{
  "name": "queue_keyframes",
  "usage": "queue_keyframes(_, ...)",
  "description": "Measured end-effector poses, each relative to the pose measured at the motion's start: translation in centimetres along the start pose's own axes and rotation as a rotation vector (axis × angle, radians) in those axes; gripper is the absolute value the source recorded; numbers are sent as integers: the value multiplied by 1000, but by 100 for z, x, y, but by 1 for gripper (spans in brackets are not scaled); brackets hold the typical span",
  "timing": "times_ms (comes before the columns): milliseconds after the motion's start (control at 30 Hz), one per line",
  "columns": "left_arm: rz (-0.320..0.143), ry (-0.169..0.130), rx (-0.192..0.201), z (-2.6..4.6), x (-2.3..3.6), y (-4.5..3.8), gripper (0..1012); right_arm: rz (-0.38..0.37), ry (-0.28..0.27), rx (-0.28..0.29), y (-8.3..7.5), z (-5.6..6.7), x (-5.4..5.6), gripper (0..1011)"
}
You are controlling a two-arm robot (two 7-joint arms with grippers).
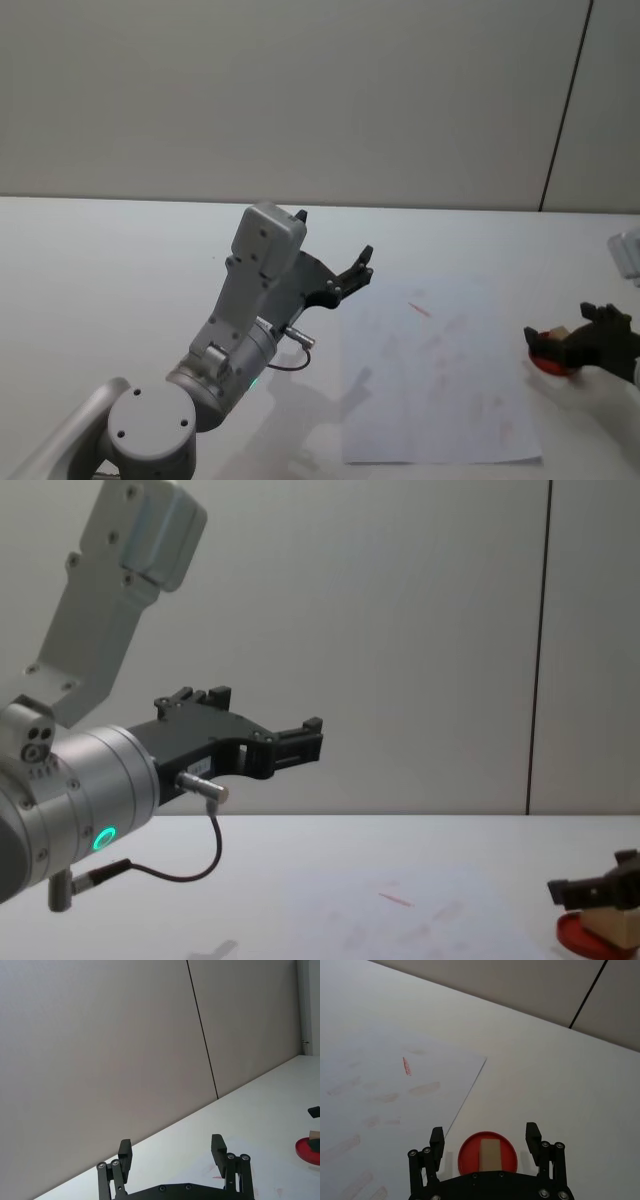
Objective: Use the one hand to pick up the stamp and affix it onto the A4 paper.
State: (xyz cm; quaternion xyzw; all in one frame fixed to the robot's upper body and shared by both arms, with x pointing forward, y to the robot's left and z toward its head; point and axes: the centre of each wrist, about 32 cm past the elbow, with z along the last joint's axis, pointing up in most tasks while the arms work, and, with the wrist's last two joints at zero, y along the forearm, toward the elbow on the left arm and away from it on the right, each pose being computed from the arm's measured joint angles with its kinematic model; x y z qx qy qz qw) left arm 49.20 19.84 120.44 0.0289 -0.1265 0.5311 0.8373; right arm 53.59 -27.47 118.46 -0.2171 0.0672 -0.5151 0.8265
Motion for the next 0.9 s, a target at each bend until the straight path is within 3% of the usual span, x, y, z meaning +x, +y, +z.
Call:
queue_keyframes(433, 0, 0, 0, 0, 0, 0, 1002, 2, -76, 99, -97, 73, -126, 1001)
queue_keyframes(900, 0, 0, 0, 0, 0, 0, 1002, 4, -107, 140, -149, 108, -189, 1001)
